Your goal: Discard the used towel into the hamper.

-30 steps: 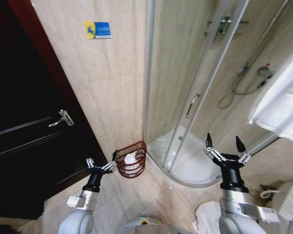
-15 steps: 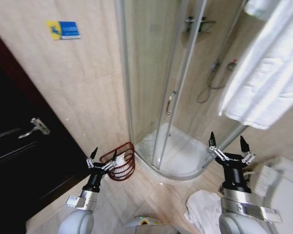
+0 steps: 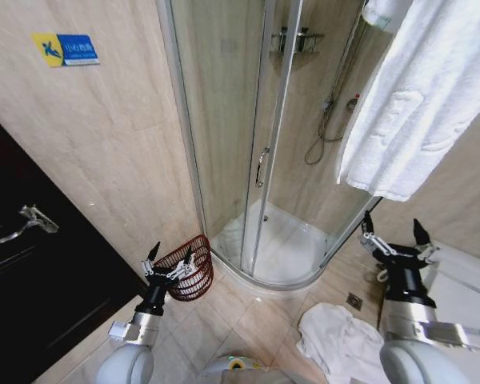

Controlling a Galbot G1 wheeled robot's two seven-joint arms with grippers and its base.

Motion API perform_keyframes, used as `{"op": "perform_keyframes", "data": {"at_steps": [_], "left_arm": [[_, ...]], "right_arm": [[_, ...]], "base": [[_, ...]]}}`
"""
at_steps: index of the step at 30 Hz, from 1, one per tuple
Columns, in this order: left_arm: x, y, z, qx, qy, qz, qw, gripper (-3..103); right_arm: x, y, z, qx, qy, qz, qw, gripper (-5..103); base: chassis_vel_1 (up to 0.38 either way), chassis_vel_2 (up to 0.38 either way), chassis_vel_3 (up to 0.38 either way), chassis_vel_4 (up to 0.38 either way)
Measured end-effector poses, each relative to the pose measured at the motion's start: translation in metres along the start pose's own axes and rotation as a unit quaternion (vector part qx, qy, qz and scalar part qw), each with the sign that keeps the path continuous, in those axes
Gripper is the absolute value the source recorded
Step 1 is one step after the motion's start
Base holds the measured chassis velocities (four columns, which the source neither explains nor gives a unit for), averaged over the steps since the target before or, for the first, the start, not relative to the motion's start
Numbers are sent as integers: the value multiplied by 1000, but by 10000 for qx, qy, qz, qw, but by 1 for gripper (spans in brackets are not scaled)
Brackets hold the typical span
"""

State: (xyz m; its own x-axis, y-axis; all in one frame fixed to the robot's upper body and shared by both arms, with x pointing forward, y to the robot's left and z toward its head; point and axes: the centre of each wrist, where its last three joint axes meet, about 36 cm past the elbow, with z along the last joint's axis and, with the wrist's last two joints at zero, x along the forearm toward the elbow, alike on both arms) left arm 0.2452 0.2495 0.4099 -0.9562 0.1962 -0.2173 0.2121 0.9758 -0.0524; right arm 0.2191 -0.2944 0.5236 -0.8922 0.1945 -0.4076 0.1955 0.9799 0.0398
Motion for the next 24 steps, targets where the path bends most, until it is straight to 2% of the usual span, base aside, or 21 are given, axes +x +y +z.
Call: {"op": "perform_keyframes", "data": {"at_steps": [10, 17, 24], "left_arm": [[0, 0, 0, 0, 0, 0, 10000, 100], [0, 0, 0, 0, 0, 0, 10000, 100], [0, 0, 0, -1, 0, -1, 10000, 100]], "right_arm": [[-2, -3, -1, 83, 13, -140, 9999, 100], [-2, -1, -1, -11, 19, -167, 9999, 100], [-3, 0, -1, -34, -12, -178, 9998, 100]], "base": [[0, 0, 0, 0], [-12, -7, 7, 14], [-117, -117, 124, 122]]}}
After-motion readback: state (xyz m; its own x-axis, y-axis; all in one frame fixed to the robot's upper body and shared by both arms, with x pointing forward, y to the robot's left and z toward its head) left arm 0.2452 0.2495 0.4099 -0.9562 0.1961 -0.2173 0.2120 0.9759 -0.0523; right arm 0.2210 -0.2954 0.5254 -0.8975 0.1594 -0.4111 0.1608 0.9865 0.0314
